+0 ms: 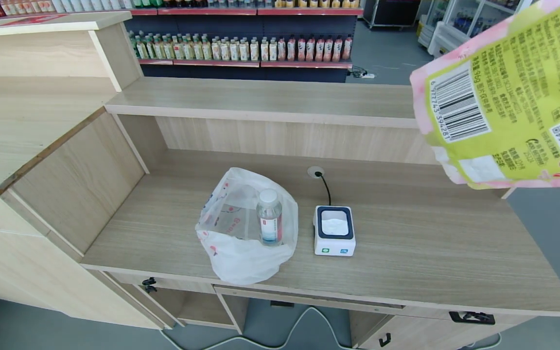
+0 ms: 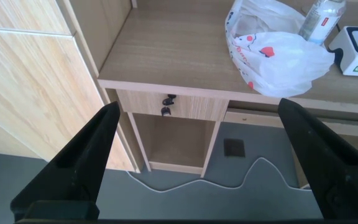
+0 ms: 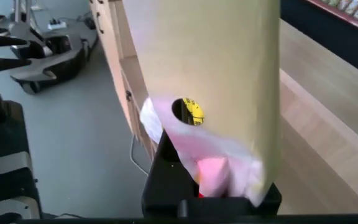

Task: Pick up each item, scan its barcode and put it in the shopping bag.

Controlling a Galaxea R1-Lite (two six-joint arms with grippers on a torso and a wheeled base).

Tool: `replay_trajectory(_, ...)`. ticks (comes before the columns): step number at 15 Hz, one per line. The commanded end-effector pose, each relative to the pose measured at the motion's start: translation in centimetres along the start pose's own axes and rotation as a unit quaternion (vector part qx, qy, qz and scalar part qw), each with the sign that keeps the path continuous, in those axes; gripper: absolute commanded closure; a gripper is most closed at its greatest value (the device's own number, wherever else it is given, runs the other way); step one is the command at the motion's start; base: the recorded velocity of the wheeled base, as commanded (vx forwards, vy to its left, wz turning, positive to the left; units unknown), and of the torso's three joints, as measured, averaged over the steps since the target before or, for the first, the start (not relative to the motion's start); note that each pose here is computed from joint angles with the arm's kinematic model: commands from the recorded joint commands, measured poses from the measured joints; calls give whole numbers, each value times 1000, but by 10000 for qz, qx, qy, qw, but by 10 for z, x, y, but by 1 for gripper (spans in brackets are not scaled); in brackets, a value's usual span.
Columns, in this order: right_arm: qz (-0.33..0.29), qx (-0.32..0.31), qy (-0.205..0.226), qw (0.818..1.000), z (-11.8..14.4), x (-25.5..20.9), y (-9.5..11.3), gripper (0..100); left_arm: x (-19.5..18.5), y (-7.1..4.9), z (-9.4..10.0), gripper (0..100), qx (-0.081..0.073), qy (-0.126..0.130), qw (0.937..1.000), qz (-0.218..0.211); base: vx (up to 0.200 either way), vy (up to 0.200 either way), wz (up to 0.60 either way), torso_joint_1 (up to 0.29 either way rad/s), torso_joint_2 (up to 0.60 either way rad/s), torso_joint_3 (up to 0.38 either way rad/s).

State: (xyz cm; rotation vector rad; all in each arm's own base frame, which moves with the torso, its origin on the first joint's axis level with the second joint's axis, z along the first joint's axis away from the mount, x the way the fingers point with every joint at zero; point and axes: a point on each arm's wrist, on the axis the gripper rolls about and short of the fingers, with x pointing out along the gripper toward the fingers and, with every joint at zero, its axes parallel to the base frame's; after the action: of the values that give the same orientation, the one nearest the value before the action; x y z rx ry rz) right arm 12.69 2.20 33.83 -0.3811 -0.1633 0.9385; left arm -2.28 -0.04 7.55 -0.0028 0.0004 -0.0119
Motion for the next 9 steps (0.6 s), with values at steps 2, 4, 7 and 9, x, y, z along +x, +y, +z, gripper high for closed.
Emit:
replay_trajectory(2,-749,-15,749,9944,-42,-5,-33,100,0,0,0,0,-1,-2,10000,-2,0,0,0,0,0,0)
replay_trajectory(4,-1278,-288,1277,9831,-64,-9,-35,100,0,0,0,0,-1,-2,10000,-2,0,0,0,0,0,0)
replay_trajectory(7,-1921,-258,1760,9651,-83,-11,-22,100,0,0,0,0,-1,-2,10000,6,0,0,0,0,0,0)
replay_trajectory(9,-1949,-388,1664,9658,-89,-12,-12,100,0,0,0,0,-1,-2,10000,6,0,0,0,0,0,0)
